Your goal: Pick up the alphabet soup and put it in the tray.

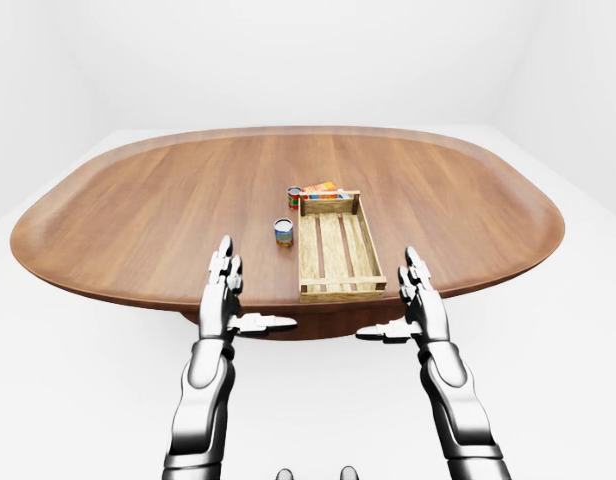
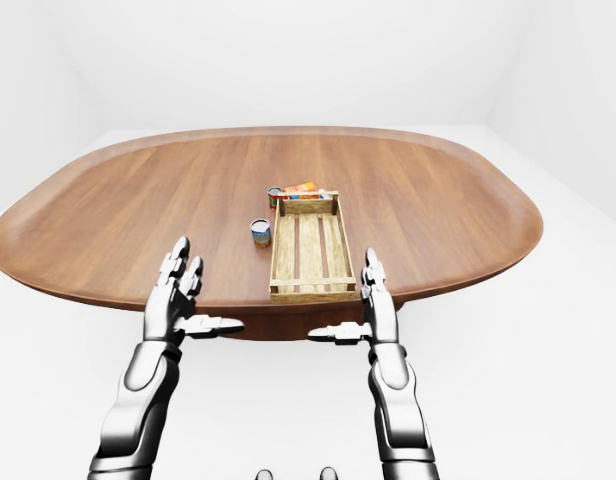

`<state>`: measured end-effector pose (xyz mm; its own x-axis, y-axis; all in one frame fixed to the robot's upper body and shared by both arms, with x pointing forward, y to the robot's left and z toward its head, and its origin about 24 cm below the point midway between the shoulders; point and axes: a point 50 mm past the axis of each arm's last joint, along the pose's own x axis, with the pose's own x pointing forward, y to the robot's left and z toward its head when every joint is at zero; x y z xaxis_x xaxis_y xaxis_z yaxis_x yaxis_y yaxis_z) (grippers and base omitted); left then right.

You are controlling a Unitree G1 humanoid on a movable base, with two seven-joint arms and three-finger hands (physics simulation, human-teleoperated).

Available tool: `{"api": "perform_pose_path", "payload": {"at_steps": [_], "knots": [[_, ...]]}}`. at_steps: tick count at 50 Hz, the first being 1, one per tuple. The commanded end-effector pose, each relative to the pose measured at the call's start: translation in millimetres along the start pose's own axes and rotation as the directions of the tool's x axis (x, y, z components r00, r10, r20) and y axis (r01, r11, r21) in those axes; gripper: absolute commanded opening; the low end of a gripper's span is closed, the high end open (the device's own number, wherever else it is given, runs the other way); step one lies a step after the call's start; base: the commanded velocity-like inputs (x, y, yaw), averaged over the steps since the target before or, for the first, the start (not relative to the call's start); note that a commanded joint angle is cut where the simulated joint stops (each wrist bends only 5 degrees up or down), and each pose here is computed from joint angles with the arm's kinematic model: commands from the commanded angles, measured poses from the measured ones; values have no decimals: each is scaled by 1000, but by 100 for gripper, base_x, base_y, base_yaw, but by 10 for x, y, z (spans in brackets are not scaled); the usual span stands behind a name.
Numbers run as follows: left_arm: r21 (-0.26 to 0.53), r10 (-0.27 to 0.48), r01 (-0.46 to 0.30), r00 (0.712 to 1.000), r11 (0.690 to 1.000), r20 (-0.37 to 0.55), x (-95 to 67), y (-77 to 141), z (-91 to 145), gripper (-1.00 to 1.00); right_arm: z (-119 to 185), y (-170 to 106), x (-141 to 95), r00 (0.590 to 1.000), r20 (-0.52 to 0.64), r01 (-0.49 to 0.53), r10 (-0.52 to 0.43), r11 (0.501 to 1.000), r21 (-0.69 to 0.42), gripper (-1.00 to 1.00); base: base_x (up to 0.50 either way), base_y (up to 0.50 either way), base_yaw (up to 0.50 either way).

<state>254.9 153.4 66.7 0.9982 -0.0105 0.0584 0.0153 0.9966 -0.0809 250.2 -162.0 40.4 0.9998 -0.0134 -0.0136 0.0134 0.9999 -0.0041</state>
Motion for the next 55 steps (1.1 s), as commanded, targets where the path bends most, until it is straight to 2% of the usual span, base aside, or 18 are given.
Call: {"api": "perform_pose_path", "payload": {"at_steps": [1,10,11,20,30,31,33,35,39,48,55], "knots": [[-66,-8,7,1000,998,-12,2,10,-33,100,-9,13,5,1000,-3,-6,6,1000,4,100,0,0,0],[-55,-4,3,1000,998,-15,6,6,-38,100,-22,19,15,1000,-10,-5,5,1000,14,100,0,0,0],[-39,18,-18,1000,999,-16,14,19,-37,100,-22,20,15,1000,-9,-4,4,1000,14,100,0,0,0],[-55,18,-19,1000,998,-17,30,28,-40,100,-35,27,28,1000,-14,-4,4,1000,20,100,0,0,0],[-63,14,-5,989,998,147,-72,-1,343,100,223,3,-97,997,77,7,-10,999,43,100,0,0,0],[-61,10,1,982,998,188,-111,-16,438,100,291,6,-139,995,100,6,-11,999,47,100,0,0,0],[-66,1,13,975,998,221,-148,-33,514,100,334,11,-172,994,108,2,-8,999,49,100,0,0,0],[-45,19,-8,970,999,243,-177,-32,568,100,365,14,-197,993,119,3,-8,999,45,100,0,0,0],[-60,3,16,953,998,304,-249,-54,711,100,463,17,-265,987,160,2,-9,999,45,100,0,0,0],[-40,-8,24,930,999,366,-335,-88,858,100,589,34,-367,977,212,-8,0,999,40,100,0,0,0],[-44,-1,17,939,999,343,-306,-71,802,100,598,32,-377,976,216,-10,2,999,37,100,0,0,0]]}}
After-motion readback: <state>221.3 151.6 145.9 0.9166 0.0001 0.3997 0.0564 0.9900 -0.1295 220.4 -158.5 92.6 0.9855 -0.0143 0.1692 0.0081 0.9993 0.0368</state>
